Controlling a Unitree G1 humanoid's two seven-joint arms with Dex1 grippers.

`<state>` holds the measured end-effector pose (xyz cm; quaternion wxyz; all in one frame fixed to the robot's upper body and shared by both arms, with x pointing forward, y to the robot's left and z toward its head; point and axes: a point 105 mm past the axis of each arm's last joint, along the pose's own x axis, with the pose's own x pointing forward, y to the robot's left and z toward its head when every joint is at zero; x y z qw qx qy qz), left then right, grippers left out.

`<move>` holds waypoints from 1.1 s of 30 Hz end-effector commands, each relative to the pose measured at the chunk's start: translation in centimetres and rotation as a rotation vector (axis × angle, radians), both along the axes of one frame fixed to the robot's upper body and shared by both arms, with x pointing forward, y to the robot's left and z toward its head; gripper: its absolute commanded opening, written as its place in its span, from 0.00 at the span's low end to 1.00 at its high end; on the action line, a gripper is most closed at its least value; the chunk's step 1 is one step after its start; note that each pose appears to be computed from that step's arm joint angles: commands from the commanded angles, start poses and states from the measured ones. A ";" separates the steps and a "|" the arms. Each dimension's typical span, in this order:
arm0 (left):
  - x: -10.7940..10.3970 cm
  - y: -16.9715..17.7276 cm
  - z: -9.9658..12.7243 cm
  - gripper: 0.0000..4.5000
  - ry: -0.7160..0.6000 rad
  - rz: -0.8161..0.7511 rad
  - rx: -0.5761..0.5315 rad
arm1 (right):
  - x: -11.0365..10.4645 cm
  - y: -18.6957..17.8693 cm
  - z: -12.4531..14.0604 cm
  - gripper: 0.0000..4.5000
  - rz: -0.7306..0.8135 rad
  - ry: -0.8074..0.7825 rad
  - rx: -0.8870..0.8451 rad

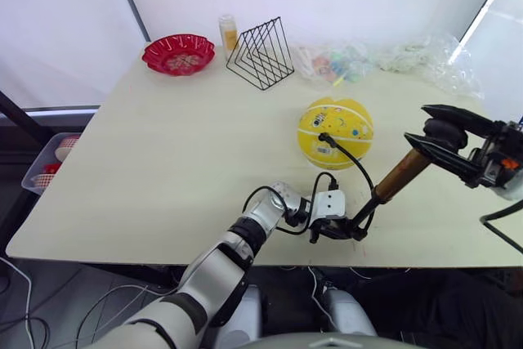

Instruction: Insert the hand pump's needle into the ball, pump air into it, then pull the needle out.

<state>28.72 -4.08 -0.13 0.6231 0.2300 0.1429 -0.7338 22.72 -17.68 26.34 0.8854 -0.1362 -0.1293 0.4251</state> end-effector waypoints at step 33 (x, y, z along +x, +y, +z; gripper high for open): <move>-1.5 4.5 -5.5 0.24 0.133 0.076 0.228 | 0.5 2.7 -8.7 0.43 0.018 0.041 0.030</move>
